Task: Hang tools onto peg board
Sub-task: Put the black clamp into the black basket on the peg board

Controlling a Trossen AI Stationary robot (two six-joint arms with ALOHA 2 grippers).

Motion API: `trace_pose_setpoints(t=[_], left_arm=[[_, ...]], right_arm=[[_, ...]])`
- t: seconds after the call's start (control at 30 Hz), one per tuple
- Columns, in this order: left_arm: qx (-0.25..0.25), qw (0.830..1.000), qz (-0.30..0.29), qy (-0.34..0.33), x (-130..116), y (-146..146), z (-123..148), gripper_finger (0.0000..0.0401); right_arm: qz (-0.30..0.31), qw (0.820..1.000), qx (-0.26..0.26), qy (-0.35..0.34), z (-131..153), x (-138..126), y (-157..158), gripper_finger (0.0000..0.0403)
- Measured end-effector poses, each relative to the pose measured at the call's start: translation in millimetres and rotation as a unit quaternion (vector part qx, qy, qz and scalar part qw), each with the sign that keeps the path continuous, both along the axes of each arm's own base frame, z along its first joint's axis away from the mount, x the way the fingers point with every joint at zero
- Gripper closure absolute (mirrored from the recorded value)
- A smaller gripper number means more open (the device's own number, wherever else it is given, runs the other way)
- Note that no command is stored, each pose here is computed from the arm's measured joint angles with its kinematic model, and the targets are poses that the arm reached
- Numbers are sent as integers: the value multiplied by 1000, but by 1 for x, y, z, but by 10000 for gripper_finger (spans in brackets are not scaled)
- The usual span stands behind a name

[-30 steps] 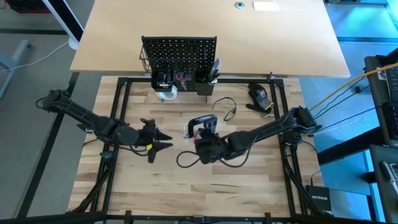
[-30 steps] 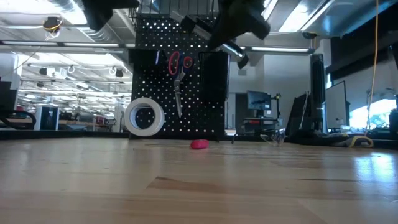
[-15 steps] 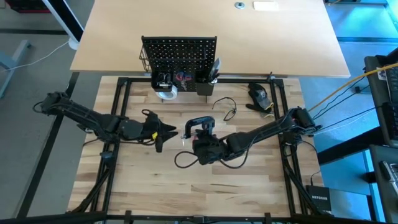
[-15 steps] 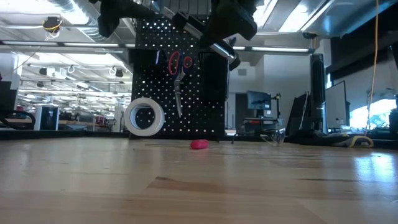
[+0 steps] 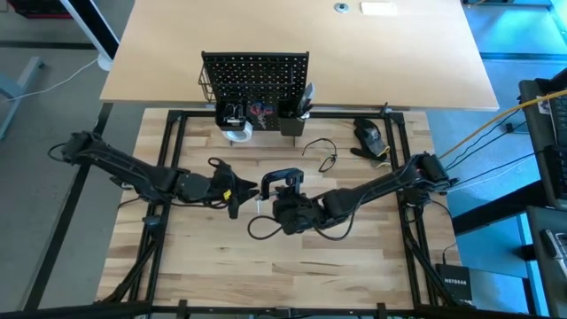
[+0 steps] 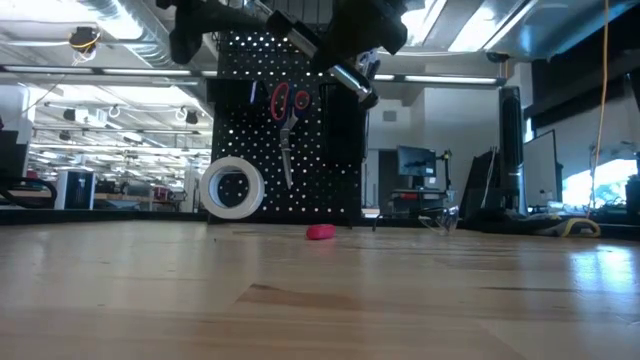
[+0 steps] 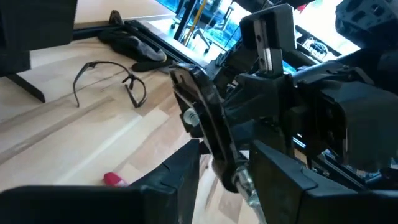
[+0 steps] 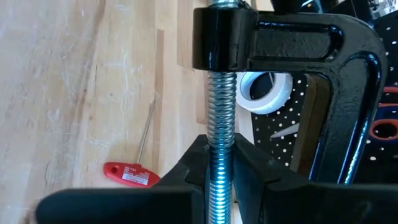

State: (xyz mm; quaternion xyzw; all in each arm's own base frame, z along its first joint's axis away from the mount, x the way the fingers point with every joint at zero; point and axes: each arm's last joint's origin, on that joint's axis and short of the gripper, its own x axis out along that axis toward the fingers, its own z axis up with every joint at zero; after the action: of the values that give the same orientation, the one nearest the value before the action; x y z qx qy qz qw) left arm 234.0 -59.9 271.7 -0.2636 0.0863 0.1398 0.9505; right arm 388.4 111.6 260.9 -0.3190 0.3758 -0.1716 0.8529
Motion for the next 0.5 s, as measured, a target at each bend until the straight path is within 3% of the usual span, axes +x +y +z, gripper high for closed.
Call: trace_pose_setpoints(t=[0.5], left_arm=[[-7,999,29,15,22,13,-18,271]], right_arm=[[9,1000,-13,17,-16,8,3,357]])
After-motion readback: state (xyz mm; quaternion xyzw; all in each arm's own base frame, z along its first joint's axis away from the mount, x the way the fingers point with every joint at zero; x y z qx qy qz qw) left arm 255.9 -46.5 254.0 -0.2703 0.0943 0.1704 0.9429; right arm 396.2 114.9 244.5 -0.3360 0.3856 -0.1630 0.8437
